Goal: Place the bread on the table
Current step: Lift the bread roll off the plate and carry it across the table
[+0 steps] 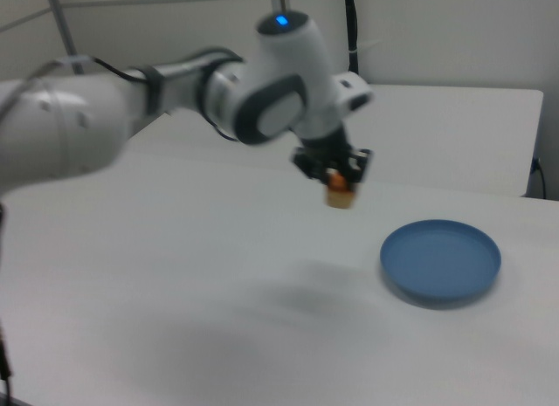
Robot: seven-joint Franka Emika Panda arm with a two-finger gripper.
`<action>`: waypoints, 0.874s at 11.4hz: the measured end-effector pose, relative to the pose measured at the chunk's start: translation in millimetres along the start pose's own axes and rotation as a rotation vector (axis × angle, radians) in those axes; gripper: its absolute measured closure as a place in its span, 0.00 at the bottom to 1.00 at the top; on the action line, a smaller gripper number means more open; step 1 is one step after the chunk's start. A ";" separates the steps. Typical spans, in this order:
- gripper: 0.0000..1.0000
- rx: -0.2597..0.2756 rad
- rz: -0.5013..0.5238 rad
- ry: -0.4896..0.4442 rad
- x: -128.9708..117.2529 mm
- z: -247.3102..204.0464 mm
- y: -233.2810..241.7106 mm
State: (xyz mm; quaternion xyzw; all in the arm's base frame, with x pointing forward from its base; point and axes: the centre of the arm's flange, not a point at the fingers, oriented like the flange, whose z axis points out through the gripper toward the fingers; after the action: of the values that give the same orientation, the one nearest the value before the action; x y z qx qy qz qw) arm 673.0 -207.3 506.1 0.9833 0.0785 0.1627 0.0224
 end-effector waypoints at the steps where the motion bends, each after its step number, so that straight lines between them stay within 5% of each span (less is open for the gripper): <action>1: 0.60 0.050 -0.027 -0.053 -7.5 -18.9 -27.7; 5: 0.58 0.197 -0.071 -0.277 -41.7 -80.2 -130.3; 10: 0.58 0.196 -0.087 -0.433 -57.6 -68.5 -325.1</action>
State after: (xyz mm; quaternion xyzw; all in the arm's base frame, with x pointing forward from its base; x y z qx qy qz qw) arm 549.2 105.5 530.0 0.9884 0.1294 -0.0615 -0.0499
